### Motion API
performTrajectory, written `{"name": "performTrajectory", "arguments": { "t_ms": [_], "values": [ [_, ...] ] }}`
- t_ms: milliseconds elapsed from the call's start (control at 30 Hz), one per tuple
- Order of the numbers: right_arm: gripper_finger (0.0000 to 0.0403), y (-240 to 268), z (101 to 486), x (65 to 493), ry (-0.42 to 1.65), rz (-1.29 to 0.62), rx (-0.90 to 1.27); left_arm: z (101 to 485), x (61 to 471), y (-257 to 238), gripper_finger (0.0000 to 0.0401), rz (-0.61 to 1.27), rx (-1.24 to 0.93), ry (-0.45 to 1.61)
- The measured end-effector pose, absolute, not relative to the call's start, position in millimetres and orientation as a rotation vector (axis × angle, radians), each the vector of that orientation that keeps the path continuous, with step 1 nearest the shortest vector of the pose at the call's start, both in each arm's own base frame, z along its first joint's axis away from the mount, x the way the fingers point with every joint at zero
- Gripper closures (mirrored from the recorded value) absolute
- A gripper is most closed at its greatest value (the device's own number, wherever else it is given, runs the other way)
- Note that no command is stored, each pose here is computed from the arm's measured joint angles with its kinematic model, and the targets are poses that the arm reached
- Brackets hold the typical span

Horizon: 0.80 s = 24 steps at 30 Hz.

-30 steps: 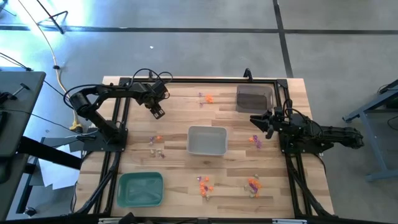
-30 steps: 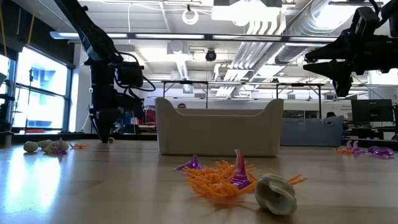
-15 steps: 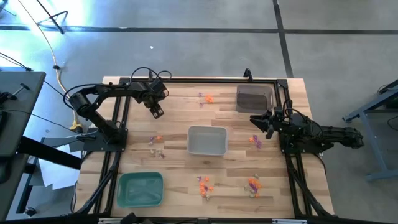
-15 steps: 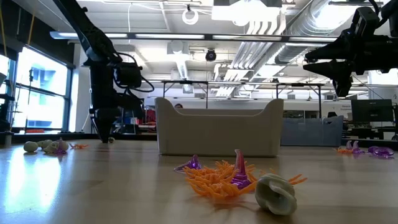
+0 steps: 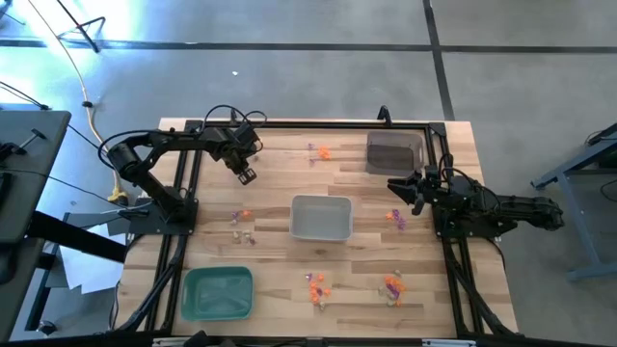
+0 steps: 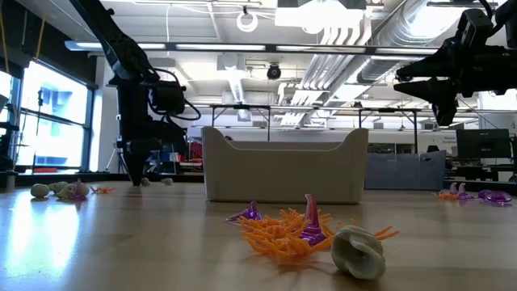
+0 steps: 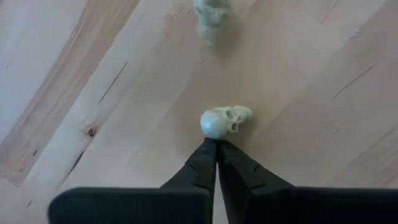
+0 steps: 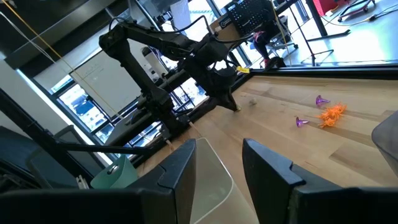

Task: Sort Halloween decoration
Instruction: Put the white skull toy into the white bin

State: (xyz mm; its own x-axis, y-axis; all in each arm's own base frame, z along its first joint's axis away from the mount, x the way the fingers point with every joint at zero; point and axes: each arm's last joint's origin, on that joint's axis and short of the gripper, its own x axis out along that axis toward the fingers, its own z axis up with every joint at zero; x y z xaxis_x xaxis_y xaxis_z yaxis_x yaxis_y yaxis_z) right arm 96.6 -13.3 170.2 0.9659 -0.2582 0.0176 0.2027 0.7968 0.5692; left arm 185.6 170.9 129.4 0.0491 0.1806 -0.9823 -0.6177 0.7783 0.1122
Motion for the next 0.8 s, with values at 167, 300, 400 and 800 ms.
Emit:
{"name": "performTrajectory", "arguments": {
  "t_ms": [167,300,400,800],
  "values": [
    [0.0277,-13.3,170.2,96.6,-0.096,-0.248,0.6,130.0,185.9,170.2,0.039,0.66,-0.409,1.39],
    [0.0277,-13.3,170.2,96.6,-0.096,-0.248,0.6,135.6,186.8,166.8,0.0387,0.667,-0.391,1.371],
    [0.0277,-13.2,170.2,96.6,-0.096,-0.247,0.6,145.9,187.6,166.0,0.038,0.684,-0.378,1.325],
    [0.0277,-13.3,170.3,96.6,-0.096,-0.248,0.6,161.5,187.4,164.0,0.03,0.719,-0.401,1.226]
  ]
}}
